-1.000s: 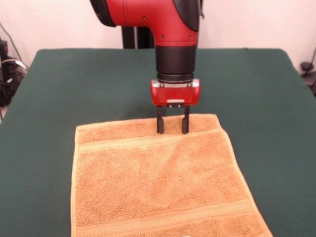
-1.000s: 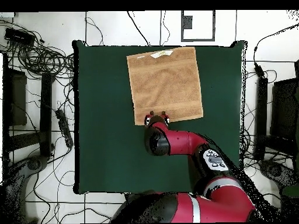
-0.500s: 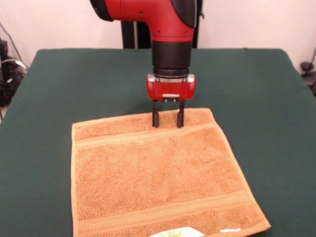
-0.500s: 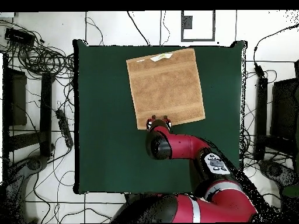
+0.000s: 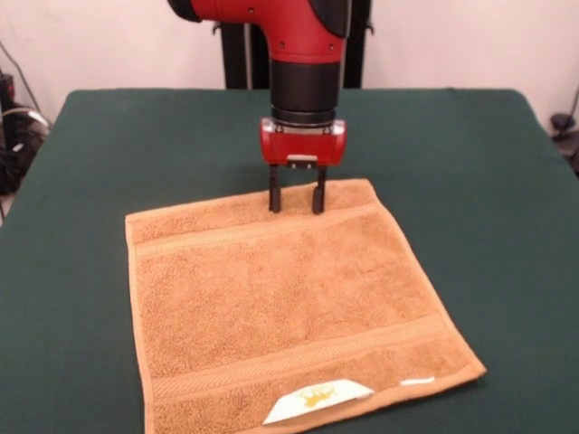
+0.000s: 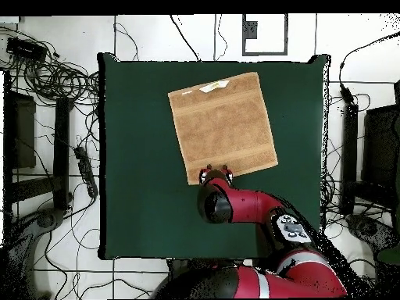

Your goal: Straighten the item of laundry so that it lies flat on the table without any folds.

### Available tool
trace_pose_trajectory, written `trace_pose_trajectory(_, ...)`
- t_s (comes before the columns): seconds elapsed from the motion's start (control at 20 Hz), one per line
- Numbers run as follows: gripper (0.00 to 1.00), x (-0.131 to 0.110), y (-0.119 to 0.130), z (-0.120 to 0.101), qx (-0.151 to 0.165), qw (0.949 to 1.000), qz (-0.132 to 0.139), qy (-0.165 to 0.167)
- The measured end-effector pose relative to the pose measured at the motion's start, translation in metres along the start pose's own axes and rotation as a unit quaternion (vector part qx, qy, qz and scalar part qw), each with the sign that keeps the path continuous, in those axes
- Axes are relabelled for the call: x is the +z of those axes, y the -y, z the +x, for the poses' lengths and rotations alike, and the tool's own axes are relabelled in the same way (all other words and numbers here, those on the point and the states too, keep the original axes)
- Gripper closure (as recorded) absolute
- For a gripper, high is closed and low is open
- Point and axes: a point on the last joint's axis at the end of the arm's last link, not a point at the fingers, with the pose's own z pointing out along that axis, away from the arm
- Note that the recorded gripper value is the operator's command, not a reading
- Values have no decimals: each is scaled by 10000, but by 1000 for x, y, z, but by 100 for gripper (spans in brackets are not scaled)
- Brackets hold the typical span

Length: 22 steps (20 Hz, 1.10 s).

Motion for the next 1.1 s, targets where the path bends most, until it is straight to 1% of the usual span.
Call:
trace_pose_trajectory(0.5, 0, -10, 8, 24, 52, 9997, 68, -221)
trace_pose_trajectory(0.7, 0, -12, 11, 29, 70, 9997, 55, -218)
trace_pose_trajectory(0.95, 0, -16, 10, 28, 98, 9998, -6, -143)
trace_pose_trajectory(1.1, 0, -24, 5, 20, 93, 9999, -67, -112)
